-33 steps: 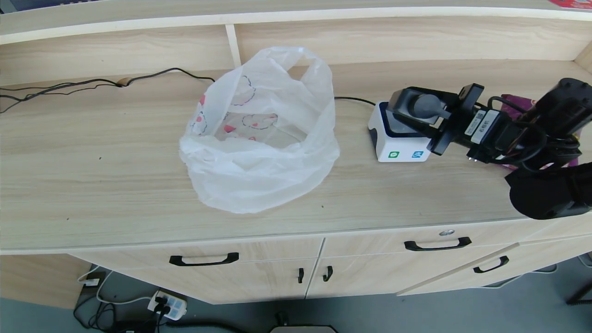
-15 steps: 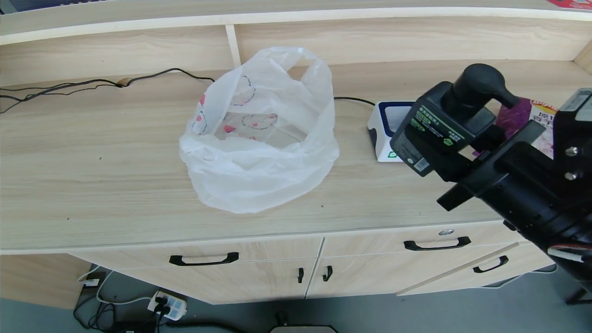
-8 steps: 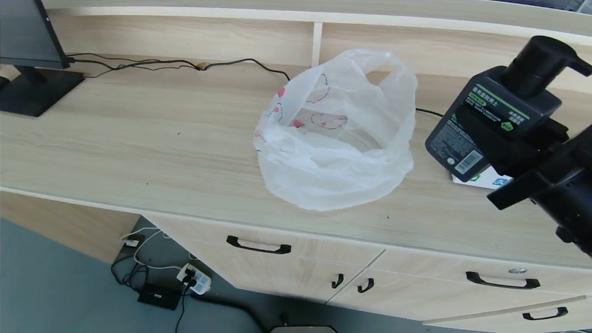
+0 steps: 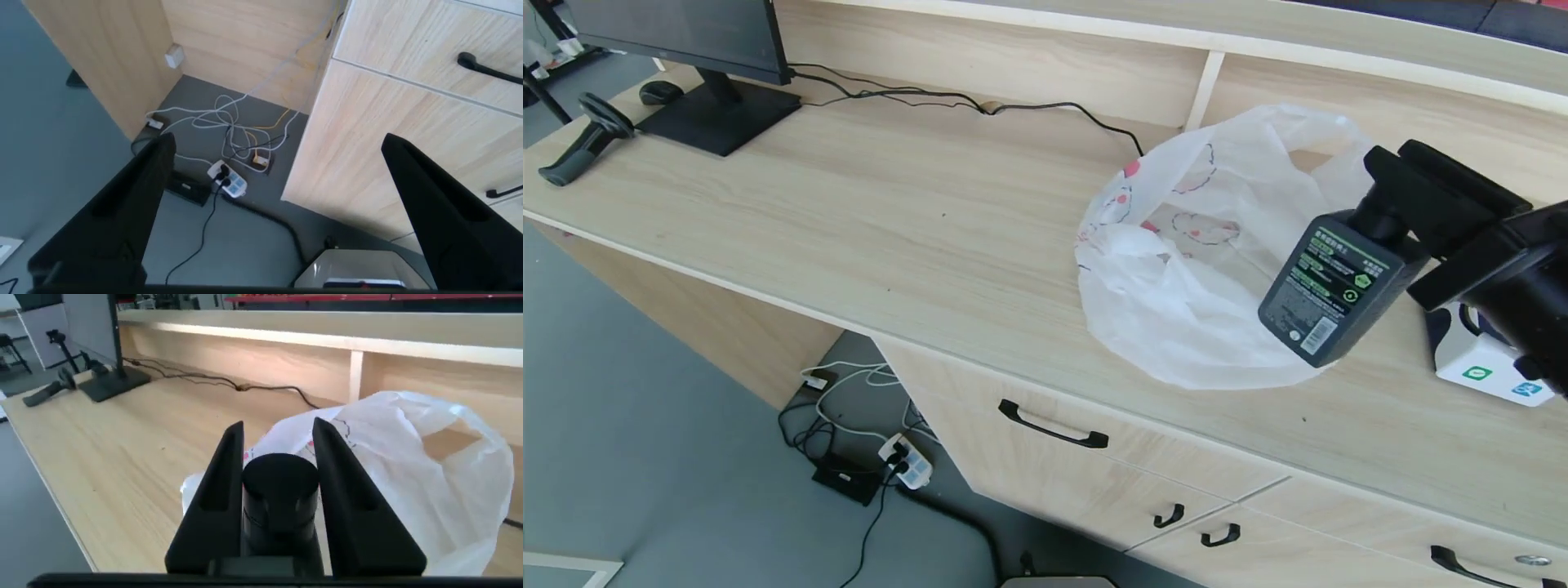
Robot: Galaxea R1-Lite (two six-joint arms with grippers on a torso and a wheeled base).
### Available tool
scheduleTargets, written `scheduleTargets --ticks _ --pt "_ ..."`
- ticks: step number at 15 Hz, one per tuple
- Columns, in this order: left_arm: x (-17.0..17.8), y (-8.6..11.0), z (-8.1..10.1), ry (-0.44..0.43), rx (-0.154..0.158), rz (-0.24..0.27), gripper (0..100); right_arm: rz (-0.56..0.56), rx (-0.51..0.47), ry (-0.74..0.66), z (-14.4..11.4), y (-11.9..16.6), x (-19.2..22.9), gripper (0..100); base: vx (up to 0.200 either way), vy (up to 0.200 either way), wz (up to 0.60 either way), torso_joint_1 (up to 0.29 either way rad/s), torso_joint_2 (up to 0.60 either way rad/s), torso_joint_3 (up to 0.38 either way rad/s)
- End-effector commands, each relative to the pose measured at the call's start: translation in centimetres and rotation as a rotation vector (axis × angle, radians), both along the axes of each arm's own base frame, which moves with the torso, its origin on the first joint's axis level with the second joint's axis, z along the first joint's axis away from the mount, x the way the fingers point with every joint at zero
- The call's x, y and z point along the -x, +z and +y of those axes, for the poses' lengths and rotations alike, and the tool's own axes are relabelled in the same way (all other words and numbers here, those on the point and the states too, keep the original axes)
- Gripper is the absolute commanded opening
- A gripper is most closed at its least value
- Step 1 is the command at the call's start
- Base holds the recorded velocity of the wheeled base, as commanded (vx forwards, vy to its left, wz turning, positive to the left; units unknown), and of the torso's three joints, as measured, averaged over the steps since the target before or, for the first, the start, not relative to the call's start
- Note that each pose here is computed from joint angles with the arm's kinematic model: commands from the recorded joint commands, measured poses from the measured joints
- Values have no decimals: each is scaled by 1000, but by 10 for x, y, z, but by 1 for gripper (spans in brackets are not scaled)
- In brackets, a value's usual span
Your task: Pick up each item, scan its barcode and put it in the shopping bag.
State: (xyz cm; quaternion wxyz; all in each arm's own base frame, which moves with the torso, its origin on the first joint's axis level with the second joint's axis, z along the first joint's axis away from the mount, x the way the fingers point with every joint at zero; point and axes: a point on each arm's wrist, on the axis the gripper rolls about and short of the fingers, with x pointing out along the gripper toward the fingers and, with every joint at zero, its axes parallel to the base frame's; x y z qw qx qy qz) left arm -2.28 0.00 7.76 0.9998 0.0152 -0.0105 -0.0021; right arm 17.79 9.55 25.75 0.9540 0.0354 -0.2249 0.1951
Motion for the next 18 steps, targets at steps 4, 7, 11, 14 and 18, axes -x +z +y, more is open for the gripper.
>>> scheduleTargets --ticks 4,7,11,14,18 --pt "0 0 0 -2 -2 -1 100 117 -30 -37 -10 -15 -24 0 0 0 0 0 0 0" --pt "0 0 0 -2 0 1 100 71 -38 -65 -15 -5 -28 0 0 0 0 0 0 0" --pt "0 0 0 0 0 -1 100 96 -27 -66 -20 -14 -16 0 0 0 0 0 0 0" --pt "0 0 0 0 1 -1 100 121 7 -77 -28 -27 3 0 0 0 0 0 0 0" --pt "0 0 0 0 0 1 100 176 57 -88 -37 -51 26 0 0 0 0 0 0 0"
